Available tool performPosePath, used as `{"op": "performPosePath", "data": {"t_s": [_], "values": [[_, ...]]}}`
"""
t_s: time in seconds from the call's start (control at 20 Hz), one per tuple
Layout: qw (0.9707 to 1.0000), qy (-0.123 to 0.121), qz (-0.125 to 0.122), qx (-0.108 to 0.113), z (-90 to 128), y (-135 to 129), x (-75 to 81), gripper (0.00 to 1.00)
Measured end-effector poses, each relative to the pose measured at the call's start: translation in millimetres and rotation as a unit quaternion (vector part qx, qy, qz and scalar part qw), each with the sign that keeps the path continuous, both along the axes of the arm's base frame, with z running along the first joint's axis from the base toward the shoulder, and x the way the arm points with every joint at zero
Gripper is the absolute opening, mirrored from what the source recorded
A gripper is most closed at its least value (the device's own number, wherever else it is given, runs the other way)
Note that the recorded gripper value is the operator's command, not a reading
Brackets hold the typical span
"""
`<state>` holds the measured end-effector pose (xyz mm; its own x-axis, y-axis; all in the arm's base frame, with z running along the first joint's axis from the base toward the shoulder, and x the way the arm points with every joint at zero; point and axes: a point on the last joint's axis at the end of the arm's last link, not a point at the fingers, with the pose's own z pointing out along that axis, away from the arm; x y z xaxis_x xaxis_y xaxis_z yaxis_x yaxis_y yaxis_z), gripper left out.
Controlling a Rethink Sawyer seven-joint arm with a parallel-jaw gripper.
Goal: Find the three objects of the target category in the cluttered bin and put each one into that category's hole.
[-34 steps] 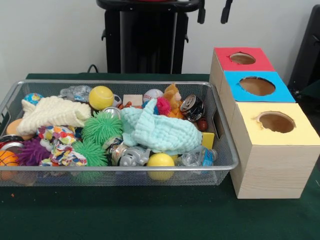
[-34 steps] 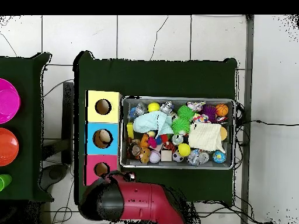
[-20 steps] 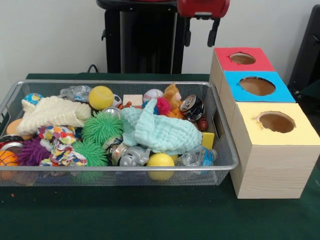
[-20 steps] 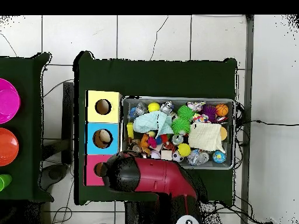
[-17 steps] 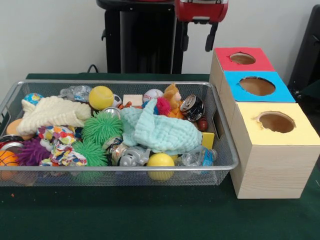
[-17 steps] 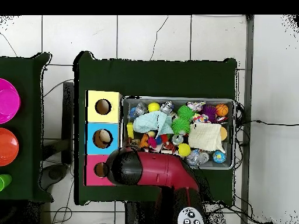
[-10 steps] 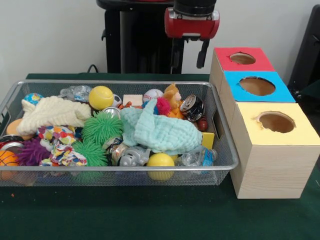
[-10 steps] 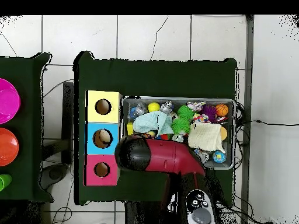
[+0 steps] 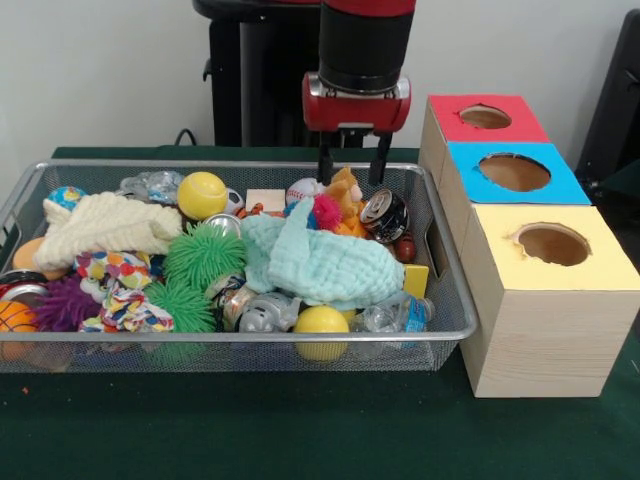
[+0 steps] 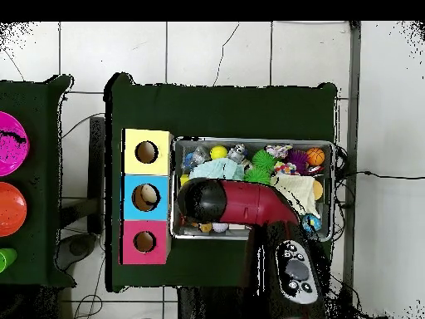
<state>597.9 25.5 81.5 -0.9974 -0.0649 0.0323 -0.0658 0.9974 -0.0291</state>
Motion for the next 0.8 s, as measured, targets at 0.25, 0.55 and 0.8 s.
{"op": "performPosePath", "data": {"t_s": [0.25, 0.55, 0.8], "values": [[1.0, 0.004, 0.007, 0.002, -21.3, -3.8, 7.7, 1.0], [0.9999, -0.002, 0.012, 0.005, -35.9, -1.3, 24.2, 1.0], [0.9997, -0.015, 0.015, 0.007, -41.6, 1.8, 42.7, 1.0]]}}
